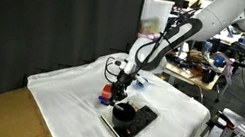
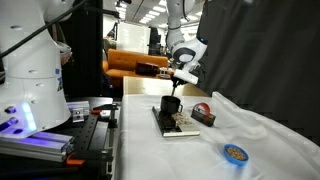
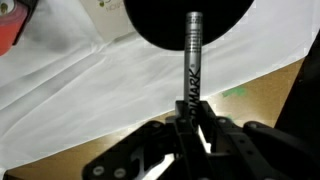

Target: Put the marker in the black mug cup

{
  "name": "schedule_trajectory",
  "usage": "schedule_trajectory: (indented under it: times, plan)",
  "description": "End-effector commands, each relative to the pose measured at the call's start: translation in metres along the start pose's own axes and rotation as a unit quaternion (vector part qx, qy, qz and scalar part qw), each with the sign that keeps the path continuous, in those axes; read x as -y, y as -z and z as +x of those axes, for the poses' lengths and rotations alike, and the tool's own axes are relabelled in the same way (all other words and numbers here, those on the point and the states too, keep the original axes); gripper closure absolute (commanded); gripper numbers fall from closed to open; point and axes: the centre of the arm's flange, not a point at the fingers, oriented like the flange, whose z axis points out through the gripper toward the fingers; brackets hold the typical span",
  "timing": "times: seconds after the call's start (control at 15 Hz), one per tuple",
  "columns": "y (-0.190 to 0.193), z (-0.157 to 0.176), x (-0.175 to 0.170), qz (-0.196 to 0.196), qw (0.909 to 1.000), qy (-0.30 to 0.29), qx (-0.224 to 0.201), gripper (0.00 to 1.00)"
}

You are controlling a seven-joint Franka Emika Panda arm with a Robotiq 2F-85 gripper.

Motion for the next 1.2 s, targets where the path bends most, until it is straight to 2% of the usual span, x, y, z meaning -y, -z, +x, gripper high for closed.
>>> schedule_trajectory:
  times: [0.0,0.67,0.73,0.8,0.87,1.07,1.13]
  plan:
    - [-0.002,-0.017,0.016,-0.001,0.9996,-0.028,-0.002,0.96]
    - [-0.009,-0.030,0.017,0.006,0.9987,-0.051,0.000,0.95]
    - [-0.009,-0.030,0.016,0.006,0.9985,-0.055,0.001,0.58]
    - [-0.009,-0.031,0.015,0.007,0.9983,-0.057,0.001,0.57]
    - [-0.014,-0.027,0.011,0.011,0.9989,-0.045,0.010,0.78]
    - [-0.014,-0.027,0.011,0.011,0.9987,-0.048,0.010,0.58]
    - [-0.014,-0.027,0.011,0.011,0.9987,-0.049,0.010,0.57]
